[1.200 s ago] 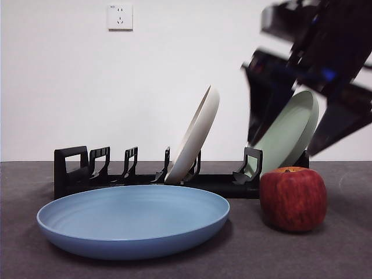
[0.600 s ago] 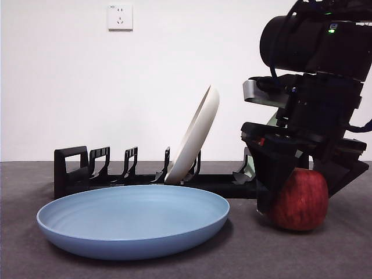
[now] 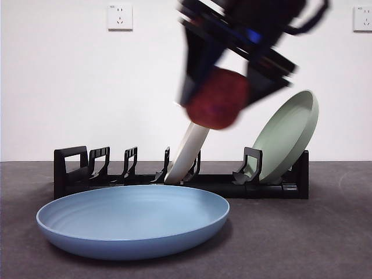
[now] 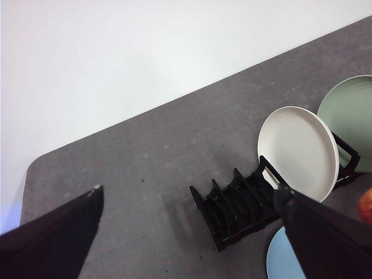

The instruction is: Take the blue plate from the plate rack,put the plate on the table,take the apple from the table,put the apple in the plate

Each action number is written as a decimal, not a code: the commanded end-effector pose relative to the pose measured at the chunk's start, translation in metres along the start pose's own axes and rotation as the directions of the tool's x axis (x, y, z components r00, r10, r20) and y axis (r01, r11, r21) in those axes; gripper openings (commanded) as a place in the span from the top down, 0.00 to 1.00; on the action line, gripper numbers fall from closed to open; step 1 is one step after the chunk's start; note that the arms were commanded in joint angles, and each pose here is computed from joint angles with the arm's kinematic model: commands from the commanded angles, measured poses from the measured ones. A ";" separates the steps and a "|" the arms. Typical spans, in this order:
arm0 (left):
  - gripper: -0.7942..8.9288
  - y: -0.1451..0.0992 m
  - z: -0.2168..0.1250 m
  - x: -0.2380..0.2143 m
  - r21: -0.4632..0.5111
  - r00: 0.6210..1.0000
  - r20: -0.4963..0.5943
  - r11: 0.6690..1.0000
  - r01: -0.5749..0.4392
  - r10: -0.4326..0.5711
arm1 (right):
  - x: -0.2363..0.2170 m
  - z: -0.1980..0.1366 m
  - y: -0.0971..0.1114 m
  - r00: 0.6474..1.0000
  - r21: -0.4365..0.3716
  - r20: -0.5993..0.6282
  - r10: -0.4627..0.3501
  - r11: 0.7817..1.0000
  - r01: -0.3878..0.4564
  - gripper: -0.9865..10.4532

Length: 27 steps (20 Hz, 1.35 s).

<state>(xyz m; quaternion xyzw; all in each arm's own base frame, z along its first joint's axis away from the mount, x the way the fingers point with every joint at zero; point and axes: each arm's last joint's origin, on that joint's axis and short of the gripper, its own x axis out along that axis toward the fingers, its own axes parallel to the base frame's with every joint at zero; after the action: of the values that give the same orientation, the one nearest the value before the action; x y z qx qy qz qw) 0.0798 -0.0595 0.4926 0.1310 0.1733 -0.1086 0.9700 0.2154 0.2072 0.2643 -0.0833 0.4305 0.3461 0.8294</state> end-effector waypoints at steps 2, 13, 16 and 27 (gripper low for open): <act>0.41 0.000 -0.001 0.000 -0.007 1.000 -0.009 1.000 -0.005 0.005 | 0.017 0.017 0.023 0.999 -0.048 0.007 0.046 0.998 -0.045 0.92; 0.41 0.000 -0.007 0.000 0.025 0.998 -0.061 1.000 -0.005 0.007 | 0.127 -0.001 0.045 0.970 -0.136 -0.243 0.001 0.990 -0.035 0.92; 0.41 0.000 -0.008 0.000 0.034 0.997 -0.076 0.999 -0.005 0.008 | 0.133 -0.006 0.044 0.960 -0.149 -0.279 -0.025 0.989 -0.017 0.81; 0.41 -0.005 -0.007 0.008 0.012 0.994 -0.110 1.000 -0.005 0.006 | 0.099 0.015 0.049 0.984 -0.150 -0.177 0.001 0.988 -0.028 0.50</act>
<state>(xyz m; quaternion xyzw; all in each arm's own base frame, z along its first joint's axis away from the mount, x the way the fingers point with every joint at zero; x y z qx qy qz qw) 0.0829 -0.0628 0.4823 0.1493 0.2239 -0.1021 0.9577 0.2321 0.3004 0.1899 -0.1799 0.4975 0.3669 0.7652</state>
